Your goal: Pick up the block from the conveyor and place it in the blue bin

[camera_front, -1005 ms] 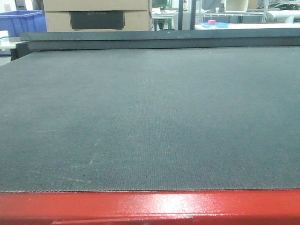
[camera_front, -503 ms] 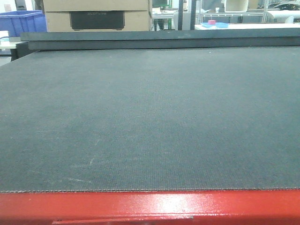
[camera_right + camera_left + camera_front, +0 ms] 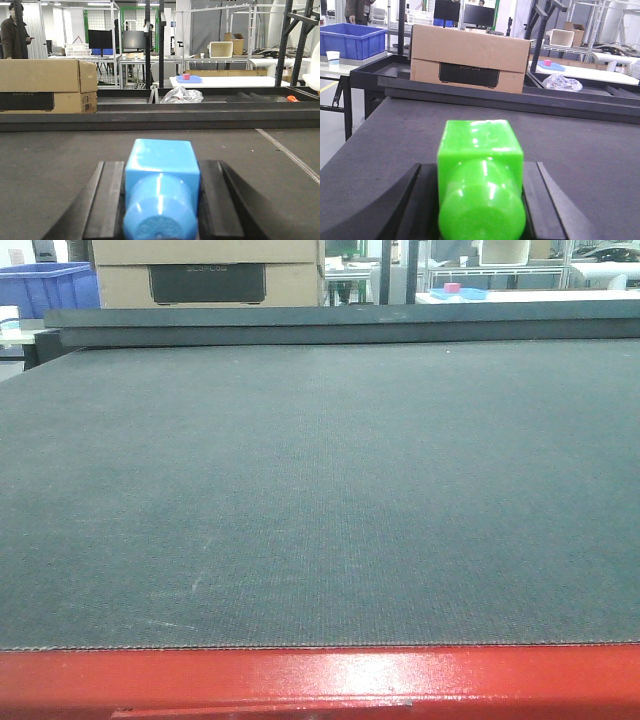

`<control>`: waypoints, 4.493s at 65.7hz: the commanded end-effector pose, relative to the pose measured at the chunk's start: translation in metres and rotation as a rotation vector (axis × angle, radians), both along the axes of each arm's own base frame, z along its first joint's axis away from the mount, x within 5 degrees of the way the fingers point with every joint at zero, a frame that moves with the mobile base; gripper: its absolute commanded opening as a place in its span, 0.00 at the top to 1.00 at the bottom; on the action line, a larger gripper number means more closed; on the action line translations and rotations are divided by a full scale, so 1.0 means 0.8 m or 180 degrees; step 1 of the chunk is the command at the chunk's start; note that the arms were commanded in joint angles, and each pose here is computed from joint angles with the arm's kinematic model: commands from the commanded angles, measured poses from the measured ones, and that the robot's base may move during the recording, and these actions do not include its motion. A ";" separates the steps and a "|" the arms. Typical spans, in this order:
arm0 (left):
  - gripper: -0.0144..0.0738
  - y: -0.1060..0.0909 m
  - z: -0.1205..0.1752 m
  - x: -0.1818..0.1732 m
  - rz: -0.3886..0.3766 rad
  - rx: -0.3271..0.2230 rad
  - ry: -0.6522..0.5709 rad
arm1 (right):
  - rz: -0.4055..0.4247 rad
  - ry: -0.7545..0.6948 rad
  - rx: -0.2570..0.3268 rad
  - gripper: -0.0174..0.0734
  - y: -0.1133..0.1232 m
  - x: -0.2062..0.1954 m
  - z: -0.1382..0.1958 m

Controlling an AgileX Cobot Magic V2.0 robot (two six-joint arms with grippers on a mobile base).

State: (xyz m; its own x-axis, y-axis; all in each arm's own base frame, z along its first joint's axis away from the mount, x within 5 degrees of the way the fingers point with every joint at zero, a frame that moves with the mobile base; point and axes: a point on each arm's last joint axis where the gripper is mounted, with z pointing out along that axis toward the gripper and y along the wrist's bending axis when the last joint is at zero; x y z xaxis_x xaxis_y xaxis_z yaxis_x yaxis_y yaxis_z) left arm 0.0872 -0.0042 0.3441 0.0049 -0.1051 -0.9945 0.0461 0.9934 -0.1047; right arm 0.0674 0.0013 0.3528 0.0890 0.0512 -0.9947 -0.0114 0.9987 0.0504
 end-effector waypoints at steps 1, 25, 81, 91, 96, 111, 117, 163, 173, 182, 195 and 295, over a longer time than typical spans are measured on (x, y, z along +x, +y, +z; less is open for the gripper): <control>0.96 0.001 0.003 -0.001 0.0019 -0.0038 -0.0080 | -0.0018 -0.0091 -0.0042 0.99 0.000 -0.002 0.003; 0.96 0.001 0.003 -0.001 0.0019 -0.0038 -0.0080 | -0.0018 -0.0091 -0.0042 0.99 0.000 -0.002 0.003; 0.96 0.001 0.003 -0.001 0.0019 -0.0038 -0.0080 | -0.0018 -0.0091 -0.0042 0.99 0.000 -0.002 0.003; 0.96 0.001 0.003 -0.001 0.0019 -0.0038 -0.0080 | -0.0018 -0.0091 -0.0042 0.99 0.000 -0.002 0.003; 0.96 0.001 0.003 -0.001 0.0019 -0.0038 -0.0080 | -0.0018 -0.0091 -0.0042 0.99 0.000 -0.002 0.003; 0.96 0.001 0.003 -0.001 0.0019 -0.0038 -0.0080 | -0.0018 -0.0091 -0.0042 0.99 0.000 -0.002 0.003; 0.96 0.001 0.003 -0.001 0.0019 -0.0038 -0.0080 | -0.0018 -0.0091 -0.0042 0.99 0.000 -0.002 0.003; 0.96 0.001 0.003 -0.001 0.0019 -0.0038 -0.0080 | -0.0018 -0.0091 -0.0042 0.99 0.000 -0.002 0.003; 0.96 0.001 0.003 -0.001 0.0019 -0.0038 -0.0080 | -0.0018 -0.0091 -0.0042 0.99 0.000 -0.002 0.003; 0.96 0.001 0.003 -0.001 0.0019 -0.0038 -0.0080 | -0.0018 -0.0091 -0.0042 0.99 0.000 -0.002 0.003; 0.96 0.001 0.003 -0.001 0.0019 -0.0038 -0.0080 | -0.0018 -0.0091 -0.0042 0.99 0.000 -0.002 0.003; 0.96 0.001 0.003 -0.001 0.0019 -0.0038 -0.0080 | -0.0018 -0.0091 -0.0042 0.99 0.000 -0.002 0.003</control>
State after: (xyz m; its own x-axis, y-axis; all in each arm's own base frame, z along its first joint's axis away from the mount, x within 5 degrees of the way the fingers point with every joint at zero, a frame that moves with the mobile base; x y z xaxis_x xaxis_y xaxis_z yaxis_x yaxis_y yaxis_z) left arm 0.0872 -0.0042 0.3442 0.0055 -0.1108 -0.9938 0.0464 0.9928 -0.1104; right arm 0.0672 0.0013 0.3530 0.0913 0.0512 -0.9945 -0.0113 0.9987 0.0504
